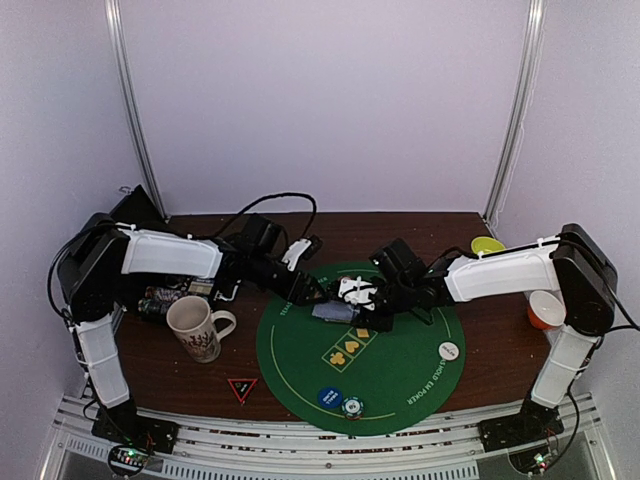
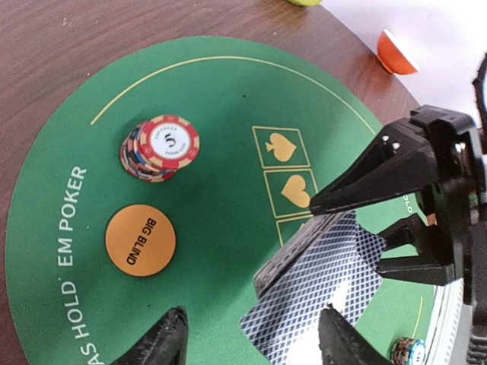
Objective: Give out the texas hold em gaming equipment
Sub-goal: Pick up the poker card from the face-down deck piles.
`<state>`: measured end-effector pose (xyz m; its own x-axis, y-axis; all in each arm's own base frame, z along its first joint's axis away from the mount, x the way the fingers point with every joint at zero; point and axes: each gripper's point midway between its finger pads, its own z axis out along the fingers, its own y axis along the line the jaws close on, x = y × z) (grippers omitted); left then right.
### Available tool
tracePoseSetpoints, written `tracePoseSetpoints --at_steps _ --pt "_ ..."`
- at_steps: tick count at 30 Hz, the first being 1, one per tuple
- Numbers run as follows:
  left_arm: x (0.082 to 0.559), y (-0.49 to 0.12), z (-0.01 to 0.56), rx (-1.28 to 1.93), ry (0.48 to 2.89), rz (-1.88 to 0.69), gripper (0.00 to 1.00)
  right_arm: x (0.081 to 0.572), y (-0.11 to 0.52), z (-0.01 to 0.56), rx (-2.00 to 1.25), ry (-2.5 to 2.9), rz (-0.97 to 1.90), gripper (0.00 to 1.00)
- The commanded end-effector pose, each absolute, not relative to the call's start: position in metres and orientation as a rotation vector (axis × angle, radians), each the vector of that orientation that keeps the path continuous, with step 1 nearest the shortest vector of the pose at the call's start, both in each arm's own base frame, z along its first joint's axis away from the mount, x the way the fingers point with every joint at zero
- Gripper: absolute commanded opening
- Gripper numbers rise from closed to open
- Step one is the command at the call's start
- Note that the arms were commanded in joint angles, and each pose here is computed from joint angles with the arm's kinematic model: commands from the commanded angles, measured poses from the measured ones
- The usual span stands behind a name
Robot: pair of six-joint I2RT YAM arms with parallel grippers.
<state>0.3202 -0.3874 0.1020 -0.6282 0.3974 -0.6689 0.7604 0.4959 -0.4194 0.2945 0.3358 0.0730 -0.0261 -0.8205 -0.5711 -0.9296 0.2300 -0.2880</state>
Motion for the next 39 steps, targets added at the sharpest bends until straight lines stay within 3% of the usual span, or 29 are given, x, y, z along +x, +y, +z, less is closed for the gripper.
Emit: tracePoseSetpoints --at_steps 1,8,15,20,39 --pt "0.316 -0.392 0.123 0.983 2.168 -1.065 0.58 0.301 0.341 0.088 -1.588 1.832 0.205 0.51" --pt "0.312 -0.389 0.118 1.002 2.189 -1.071 0.41 0.302 0.342 0.088 -1.589 1.836 0.205 0.51" --pt "0.312 -0.388 0.122 1.003 2.179 -1.080 0.12 0.303 0.342 0.087 -1.589 1.841 0.204 0.51" --pt "0.313 -0.386 0.133 0.984 2.169 -1.122 0.00 0.304 0.339 0.086 -1.581 1.853 0.197 0.51" --pt "0.300 -0.395 0.173 1.053 1.963 -1.267 0.00 0.306 0.331 0.088 -1.535 1.860 0.227 0.51"
